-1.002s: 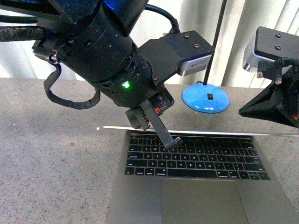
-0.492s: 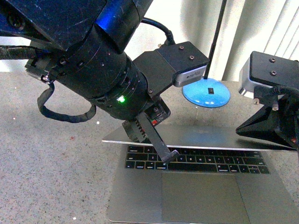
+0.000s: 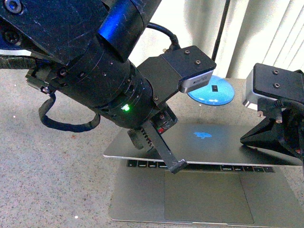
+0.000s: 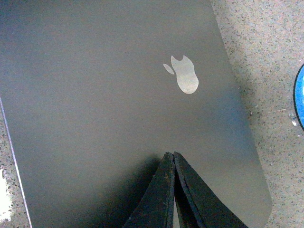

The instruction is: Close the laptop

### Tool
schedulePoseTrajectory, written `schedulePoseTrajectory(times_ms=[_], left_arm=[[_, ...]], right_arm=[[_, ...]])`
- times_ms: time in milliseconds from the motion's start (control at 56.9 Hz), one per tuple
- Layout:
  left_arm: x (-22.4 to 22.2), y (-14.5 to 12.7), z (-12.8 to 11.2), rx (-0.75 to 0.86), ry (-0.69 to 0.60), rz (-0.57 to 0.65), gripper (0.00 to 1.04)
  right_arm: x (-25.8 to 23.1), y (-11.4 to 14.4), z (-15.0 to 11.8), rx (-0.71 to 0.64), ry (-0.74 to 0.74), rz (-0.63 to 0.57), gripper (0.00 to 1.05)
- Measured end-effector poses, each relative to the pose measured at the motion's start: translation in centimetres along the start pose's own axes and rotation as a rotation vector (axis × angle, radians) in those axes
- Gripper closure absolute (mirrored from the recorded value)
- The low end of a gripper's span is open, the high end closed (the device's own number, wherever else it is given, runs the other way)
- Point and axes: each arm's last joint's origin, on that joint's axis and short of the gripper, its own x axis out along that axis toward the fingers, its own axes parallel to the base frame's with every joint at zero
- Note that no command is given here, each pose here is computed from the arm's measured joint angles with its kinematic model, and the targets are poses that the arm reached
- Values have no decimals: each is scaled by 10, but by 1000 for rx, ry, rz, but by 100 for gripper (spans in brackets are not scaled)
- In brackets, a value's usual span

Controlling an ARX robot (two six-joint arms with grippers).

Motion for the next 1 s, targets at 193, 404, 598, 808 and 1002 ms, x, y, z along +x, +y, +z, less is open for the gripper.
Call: schedulePoseTrajectory(times_ms=[193,404,598,808,1002], left_arm=[[4,-5,-3,-10,-8,-13,101],[13,-14,-13,-23,8,-40,101],[18,-20,-20,-40,17,-52,101],[21,-24,-25,-48,22,-63,101],[22,-28,-29,-59,14,-78,101]], right_arm=[[3,2,-5,9,5,10,102],[7,4,-10,10,13,21,102],[10,6,-14,16,26,30,102],[16,12,-20,34,24,44,102],[24,19,-28,47,30,55,102]])
